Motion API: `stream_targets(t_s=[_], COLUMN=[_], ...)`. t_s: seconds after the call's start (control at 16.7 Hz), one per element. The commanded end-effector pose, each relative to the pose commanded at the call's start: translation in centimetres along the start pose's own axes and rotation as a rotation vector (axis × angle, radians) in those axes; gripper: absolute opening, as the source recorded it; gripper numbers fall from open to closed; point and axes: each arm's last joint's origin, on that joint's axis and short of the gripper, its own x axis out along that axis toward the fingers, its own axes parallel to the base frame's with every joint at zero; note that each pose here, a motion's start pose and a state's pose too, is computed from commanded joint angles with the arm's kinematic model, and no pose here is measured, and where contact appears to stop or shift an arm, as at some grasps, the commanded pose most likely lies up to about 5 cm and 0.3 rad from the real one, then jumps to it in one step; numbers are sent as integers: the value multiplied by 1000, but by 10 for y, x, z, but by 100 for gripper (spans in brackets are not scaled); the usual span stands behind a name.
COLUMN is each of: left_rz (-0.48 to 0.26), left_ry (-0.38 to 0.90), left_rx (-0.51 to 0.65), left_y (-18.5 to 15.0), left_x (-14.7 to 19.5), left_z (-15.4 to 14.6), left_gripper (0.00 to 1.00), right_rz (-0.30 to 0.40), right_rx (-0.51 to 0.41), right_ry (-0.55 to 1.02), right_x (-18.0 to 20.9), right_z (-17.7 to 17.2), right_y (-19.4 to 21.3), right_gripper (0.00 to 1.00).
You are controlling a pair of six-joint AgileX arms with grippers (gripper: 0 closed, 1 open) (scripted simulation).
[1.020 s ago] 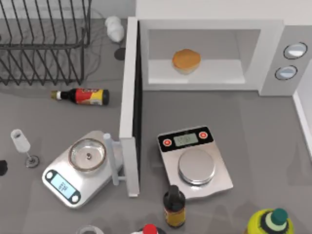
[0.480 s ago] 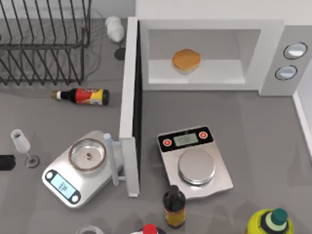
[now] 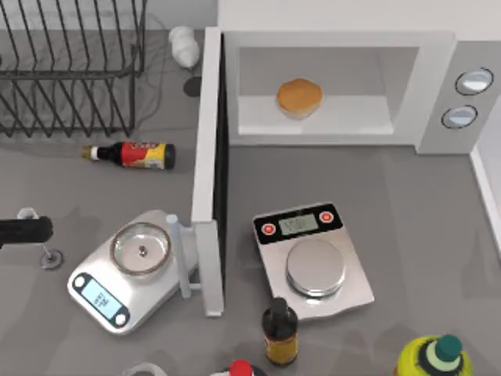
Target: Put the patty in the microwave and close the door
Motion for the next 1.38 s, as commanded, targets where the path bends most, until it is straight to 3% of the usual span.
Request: stream_targets(t_s=[0.36,0.6,1.08,1.38], left_rz=[9,33,42,48], left_ry=[344,491,523,523], left_rx=[11,42,48,49], left_y=[-42,-68,-73,-75], left_x=[37,56,61,76], left_z=[21,22,21,-11], left_gripper=[0,0,0,0], right_rz=[0,0,0,0], right_rx=[0,0,0,0], right_ry=[0,0,0,0], right_x=[0,0,0,0], right_z=[0,0,0,0], right_y=[0,0,0,0], right_gripper=[100,100,100,100])
